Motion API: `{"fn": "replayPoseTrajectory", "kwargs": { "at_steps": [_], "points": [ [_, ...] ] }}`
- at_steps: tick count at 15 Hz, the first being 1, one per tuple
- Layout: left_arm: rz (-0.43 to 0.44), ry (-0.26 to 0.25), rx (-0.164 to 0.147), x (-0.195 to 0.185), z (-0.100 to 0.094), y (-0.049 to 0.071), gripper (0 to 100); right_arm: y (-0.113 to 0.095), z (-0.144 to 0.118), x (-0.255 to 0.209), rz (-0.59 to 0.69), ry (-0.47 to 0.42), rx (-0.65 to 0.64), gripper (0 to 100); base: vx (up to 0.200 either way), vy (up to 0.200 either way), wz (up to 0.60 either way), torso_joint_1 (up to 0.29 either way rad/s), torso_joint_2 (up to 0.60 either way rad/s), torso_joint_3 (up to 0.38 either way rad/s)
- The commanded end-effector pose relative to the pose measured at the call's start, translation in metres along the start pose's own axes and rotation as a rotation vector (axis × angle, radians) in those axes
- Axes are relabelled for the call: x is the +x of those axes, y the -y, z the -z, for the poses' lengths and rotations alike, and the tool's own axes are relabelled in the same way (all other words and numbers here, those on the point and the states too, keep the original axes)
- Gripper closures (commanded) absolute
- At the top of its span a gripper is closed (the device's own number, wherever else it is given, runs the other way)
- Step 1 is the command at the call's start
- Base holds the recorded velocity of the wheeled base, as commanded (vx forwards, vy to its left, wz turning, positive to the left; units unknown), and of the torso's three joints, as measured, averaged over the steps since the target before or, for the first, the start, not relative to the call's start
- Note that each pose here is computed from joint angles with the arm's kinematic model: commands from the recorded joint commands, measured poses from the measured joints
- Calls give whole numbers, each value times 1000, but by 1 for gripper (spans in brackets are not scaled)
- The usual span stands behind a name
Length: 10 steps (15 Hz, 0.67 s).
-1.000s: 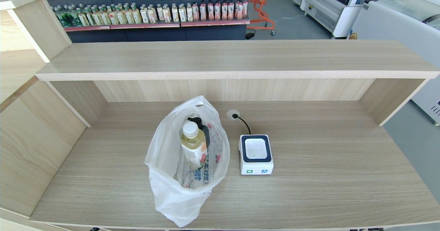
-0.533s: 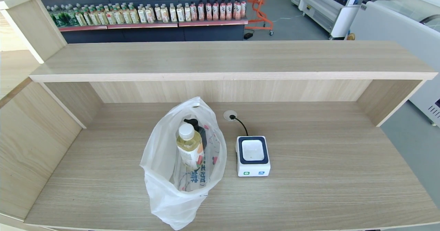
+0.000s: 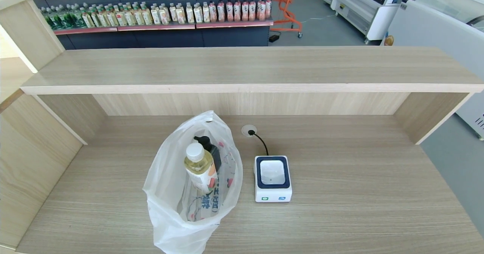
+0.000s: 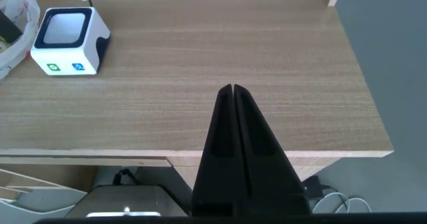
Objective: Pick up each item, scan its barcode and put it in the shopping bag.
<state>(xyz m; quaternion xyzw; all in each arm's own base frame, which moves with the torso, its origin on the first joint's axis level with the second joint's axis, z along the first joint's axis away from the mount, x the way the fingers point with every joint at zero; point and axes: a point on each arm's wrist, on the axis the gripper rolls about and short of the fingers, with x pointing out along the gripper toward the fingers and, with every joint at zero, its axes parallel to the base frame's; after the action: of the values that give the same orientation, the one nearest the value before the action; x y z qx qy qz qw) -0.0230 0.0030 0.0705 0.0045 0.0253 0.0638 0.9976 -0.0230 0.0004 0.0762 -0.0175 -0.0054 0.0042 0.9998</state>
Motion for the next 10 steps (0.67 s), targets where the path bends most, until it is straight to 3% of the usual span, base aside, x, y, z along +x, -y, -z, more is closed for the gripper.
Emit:
{"fn": "replayPoseTrajectory", "kwargs": {
  "at_steps": [1,10],
  "points": [
    [-1,0,0,0,0,0,0,0,0,0,-2,-3,0,100,0,0,0,0,0,0],
    [-1,0,0,0,0,0,0,0,0,0,-2,-3,3,100,0,0,0,0,0,0]
  ]
}}
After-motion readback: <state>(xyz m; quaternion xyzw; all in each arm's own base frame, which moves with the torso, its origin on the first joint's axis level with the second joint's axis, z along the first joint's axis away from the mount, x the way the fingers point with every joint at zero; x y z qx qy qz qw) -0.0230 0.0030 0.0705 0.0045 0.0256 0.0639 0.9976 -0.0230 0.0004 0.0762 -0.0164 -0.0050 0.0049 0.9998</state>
